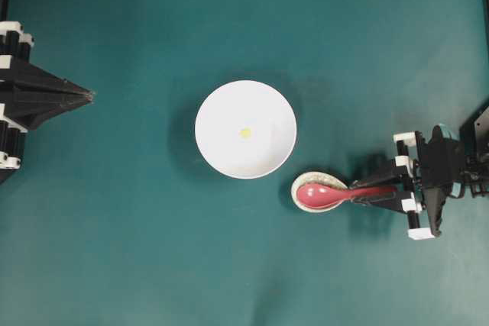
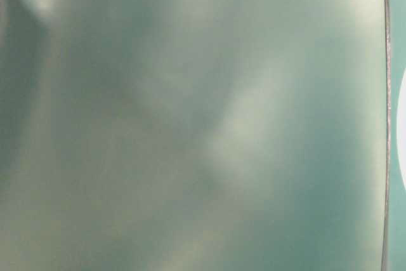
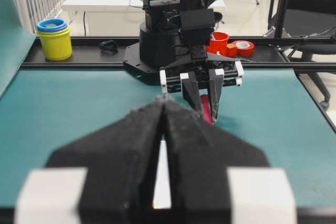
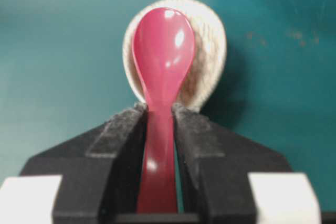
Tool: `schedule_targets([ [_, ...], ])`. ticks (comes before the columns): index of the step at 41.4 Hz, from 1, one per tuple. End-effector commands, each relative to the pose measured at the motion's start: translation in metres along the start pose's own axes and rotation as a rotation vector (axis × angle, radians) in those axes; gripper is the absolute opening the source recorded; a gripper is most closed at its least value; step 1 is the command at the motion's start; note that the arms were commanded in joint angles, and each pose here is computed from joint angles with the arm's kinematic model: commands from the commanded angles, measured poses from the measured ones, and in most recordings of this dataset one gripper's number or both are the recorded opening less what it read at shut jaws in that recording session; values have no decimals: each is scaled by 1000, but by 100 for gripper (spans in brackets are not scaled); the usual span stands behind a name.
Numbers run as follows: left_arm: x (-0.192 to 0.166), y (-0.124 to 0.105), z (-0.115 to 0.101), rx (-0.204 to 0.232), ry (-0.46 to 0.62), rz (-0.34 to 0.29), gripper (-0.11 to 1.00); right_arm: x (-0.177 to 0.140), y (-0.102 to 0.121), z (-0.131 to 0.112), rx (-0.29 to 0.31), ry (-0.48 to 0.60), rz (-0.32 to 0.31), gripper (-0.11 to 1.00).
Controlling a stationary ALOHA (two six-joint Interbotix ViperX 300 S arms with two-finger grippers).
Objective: Scoop the yellow hexagonal prism block from the bowl with a spoon using the right arm.
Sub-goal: 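Close the right gripper on the pink spoon handle and lift it, then carry the spoon left and lower its bowl into the white bowl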
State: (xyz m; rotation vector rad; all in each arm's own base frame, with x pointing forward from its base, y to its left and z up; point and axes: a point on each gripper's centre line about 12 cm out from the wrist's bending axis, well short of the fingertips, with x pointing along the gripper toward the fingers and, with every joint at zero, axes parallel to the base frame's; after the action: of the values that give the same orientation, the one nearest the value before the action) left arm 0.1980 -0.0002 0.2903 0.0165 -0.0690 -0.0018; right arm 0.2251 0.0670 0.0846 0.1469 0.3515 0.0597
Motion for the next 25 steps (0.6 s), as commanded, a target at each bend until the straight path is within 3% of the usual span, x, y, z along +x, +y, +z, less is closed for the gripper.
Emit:
schedule_targets([
  [1, 3, 0, 5, 0, -12, 0, 0, -1, 5, 13, 18, -55, 19, 24],
  [12, 3, 0, 5, 0, -11, 1, 0, -10, 9, 39, 51, -76, 46, 24],
  [25, 3, 0, 5, -5, -9, 1, 0, -9, 2, 87, 1, -18, 22, 24],
])
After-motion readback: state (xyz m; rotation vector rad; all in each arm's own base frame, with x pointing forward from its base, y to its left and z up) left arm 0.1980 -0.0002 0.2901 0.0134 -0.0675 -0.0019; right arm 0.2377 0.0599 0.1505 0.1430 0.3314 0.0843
